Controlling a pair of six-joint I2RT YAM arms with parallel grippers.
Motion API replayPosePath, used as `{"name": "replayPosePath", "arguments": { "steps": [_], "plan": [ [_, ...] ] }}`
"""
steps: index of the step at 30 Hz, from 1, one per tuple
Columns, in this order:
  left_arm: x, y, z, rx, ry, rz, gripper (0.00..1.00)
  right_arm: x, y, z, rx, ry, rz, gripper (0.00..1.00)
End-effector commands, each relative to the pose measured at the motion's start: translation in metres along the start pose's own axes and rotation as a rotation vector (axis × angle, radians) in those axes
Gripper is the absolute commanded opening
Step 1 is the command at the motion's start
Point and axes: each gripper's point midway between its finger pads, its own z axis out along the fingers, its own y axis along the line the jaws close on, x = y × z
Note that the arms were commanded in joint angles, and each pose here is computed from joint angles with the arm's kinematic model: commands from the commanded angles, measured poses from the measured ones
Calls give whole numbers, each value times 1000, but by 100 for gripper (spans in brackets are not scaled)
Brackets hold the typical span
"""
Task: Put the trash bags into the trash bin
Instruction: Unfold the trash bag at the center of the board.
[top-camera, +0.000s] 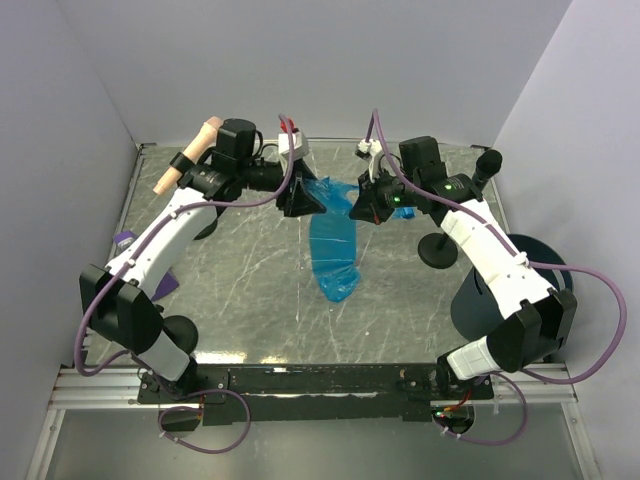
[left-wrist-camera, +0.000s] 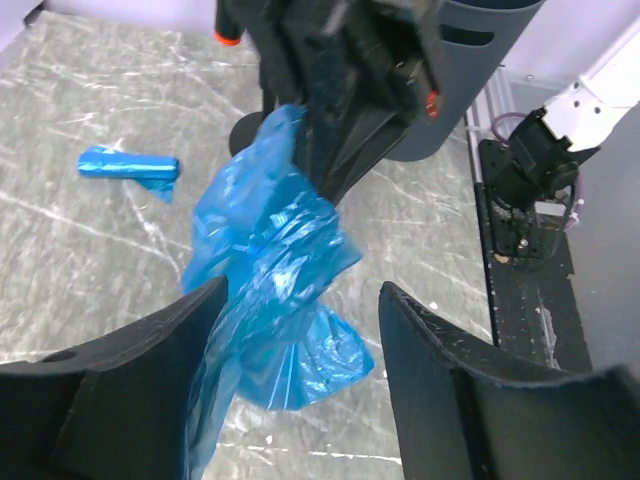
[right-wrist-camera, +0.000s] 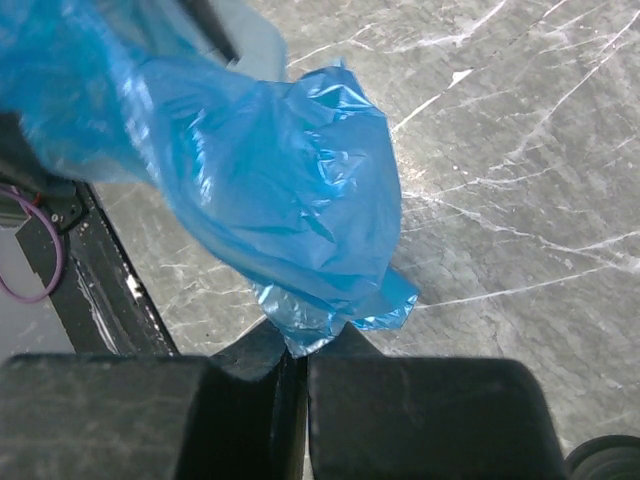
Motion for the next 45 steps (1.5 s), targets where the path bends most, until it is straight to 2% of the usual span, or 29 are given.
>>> {"name": "replayPosePath", "arguments": {
  "steps": [1,8,10,13,14,22,26,35,40,43,45],
  "plan": [
    [-24,-7,3,5,-23,75,57,-14,0,-5,13,-42,-9,0],
    [-29,3,9,-11,-23,48,11,-9,3,-8,0,-32,-33,0],
    [-30,5,9,-24,-17,46,2,-9,9,-12,-23,-34,-70,9],
    [-24,3,7,-15,8,78,1,-25,25,-26,-76,-83,-154,26],
    [-21,3,6,-11,15,88,1,-31,30,-30,-90,-100,-177,27],
    [-19,-8,6,42,14,87,1,-54,41,-35,-150,-148,-234,29],
    [-23,-13,6,64,4,85,1,-58,33,-28,-120,-146,-235,41],
    [-24,-19,6,102,-8,75,1,-64,18,-7,-52,-121,-236,43],
    [-25,-20,6,111,-10,81,1,-71,18,2,-40,-123,-246,41],
    [-23,-20,6,108,-6,79,1,-75,15,4,-17,-127,-254,24],
    [-21,-17,5,94,1,73,0,-77,10,3,14,-127,-253,8]
  ]
}}
